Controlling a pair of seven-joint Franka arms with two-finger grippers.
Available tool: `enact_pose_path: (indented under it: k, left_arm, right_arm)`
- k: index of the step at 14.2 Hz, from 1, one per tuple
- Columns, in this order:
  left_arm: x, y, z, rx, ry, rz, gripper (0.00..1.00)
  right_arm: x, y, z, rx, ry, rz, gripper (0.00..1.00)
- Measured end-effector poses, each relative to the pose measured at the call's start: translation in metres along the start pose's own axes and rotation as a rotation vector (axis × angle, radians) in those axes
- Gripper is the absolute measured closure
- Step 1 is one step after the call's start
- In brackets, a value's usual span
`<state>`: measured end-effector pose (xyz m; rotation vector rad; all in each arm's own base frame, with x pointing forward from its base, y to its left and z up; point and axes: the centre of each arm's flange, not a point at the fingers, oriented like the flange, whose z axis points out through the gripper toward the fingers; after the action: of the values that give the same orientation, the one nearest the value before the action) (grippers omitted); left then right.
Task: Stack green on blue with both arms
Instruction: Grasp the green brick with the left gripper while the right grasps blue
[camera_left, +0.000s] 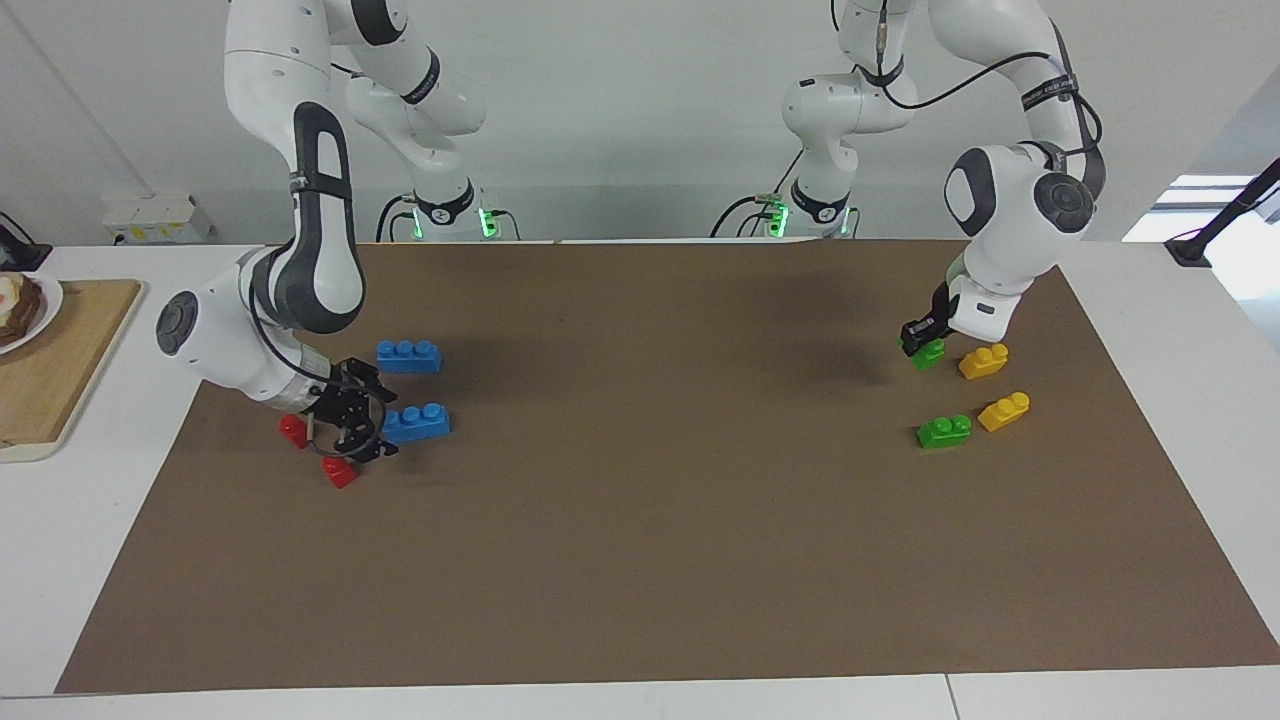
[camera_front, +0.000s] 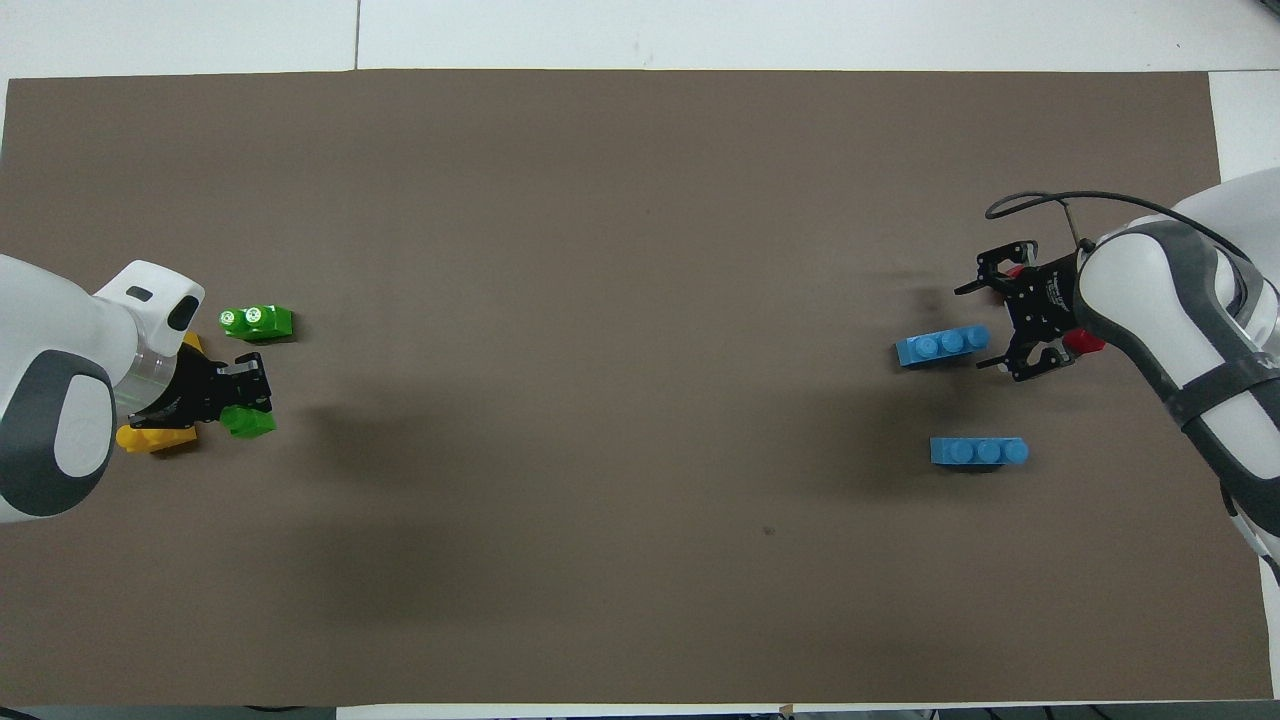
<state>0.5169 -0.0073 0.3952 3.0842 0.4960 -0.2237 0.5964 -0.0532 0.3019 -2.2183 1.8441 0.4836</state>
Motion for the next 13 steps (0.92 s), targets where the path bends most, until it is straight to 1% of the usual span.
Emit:
enact_pose_path:
  k: [2, 3, 5, 6, 8, 9, 10, 12, 13]
  left_arm:
    - [0.0, 0.002, -0.001, -0.02, -0.006, -0.053, 0.65]
    - [0.0, 0.003, -0.002, -0.028, -0.01, -0.087, 0.65]
    - [-0.001, 0.007, -0.003, -0.032, -0.012, -0.141, 0.65]
    - [-0.003, 0.012, -0.004, -0.033, -0.01, -0.16, 0.65]
    - [-0.007, 0.027, -0.009, -0.03, -0.009, -0.202, 0.65]
    - [-0.009, 0.033, -0.014, -0.026, -0.014, -0.22, 0.65]
    - [-0.011, 0.038, -0.02, -0.023, -0.018, -0.235, 0.65]
    - [-0.012, 0.048, -0.032, -0.029, -0.021, -0.268, 0.65]
    - [-0.013, 0.052, -0.035, -0.042, -0.025, -0.289, 0.65]
  right_arm:
    - [0.003, 0.002, 0.006, 0.004, 0.006, -0.005, 0.0]
    - [0.004, 0.003, 0.009, 0.002, 0.007, -0.009, 0.03]
    - [0.007, 0.006, 0.013, 0.002, 0.01, -0.038, 0.01]
    - [0.009, 0.008, 0.015, 0.001, 0.01, -0.043, 0.07]
    - [0.012, 0.01, 0.017, 0.0, 0.008, -0.043, 0.09]
    - [0.012, 0.01, 0.018, 0.008, -0.004, -0.032, 0.1]
    - [0.013, 0.01, 0.018, 0.022, -0.022, -0.019, 0.18]
    - [0.014, 0.011, 0.017, 0.034, -0.039, -0.01, 0.39]
    - [0.015, 0.011, 0.017, 0.037, -0.041, -0.01, 0.39]
